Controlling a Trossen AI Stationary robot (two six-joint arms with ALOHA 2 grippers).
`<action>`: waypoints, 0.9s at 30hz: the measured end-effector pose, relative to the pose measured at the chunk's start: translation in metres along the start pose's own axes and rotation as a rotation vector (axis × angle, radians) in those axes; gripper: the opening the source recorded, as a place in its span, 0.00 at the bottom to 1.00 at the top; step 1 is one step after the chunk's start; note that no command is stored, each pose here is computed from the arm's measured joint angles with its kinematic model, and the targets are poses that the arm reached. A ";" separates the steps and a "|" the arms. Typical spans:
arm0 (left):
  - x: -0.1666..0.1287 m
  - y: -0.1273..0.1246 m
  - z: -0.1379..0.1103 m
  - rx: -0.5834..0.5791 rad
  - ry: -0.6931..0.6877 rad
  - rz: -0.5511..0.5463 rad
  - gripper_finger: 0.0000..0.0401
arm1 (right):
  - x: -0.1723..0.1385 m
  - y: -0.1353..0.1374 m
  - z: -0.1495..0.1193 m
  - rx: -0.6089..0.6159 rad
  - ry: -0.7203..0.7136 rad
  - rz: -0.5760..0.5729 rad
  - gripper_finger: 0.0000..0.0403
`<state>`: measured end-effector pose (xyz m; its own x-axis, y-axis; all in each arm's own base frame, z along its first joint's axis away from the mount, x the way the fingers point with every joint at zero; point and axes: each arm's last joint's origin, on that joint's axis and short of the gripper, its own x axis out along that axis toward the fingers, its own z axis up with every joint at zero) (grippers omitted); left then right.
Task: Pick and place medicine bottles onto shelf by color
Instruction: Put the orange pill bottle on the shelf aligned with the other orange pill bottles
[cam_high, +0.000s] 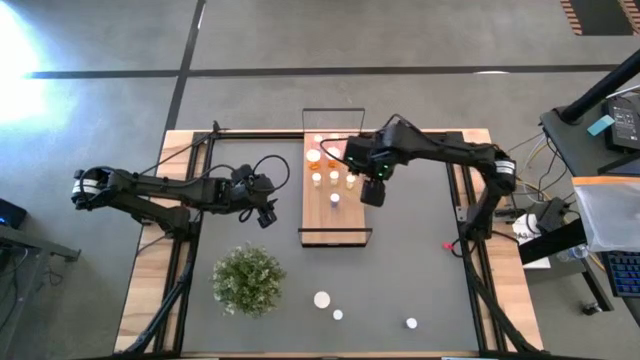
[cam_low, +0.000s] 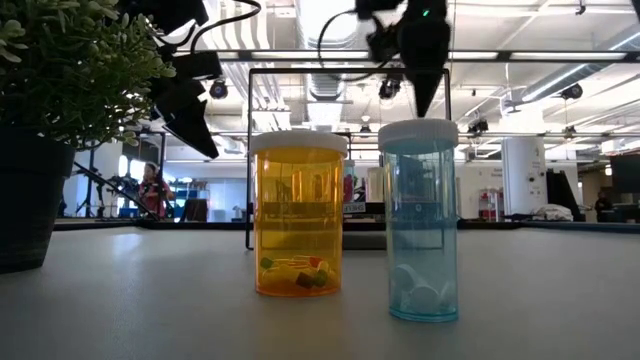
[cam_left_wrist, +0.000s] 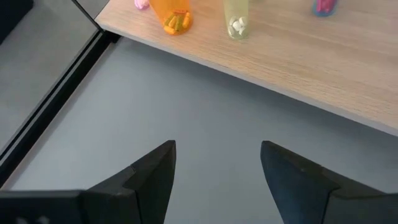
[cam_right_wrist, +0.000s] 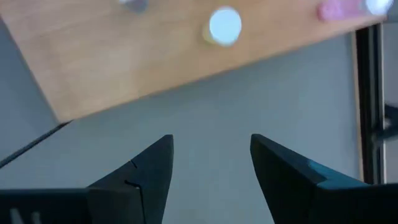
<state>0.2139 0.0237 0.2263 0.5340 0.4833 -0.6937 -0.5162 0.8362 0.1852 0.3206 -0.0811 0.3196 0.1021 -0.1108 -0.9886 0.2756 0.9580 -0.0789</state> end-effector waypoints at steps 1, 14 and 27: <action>0.000 0.000 0.000 0.000 0.000 0.000 0.55 | -0.005 0.004 -0.005 0.008 -0.003 -0.012 0.51; 0.000 0.000 0.001 -0.002 -0.004 -0.001 0.55 | -0.019 0.073 -0.100 0.204 -0.204 0.026 0.51; 0.000 0.000 0.000 -0.036 -0.003 -0.001 0.55 | 0.013 0.191 -0.164 0.010 -0.430 0.258 0.51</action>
<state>0.2141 0.0236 0.2268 0.5367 0.4834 -0.6916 -0.5392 0.8269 0.1595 0.2176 0.1440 0.2710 0.5523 0.0284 -0.8331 0.1980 0.9664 0.1642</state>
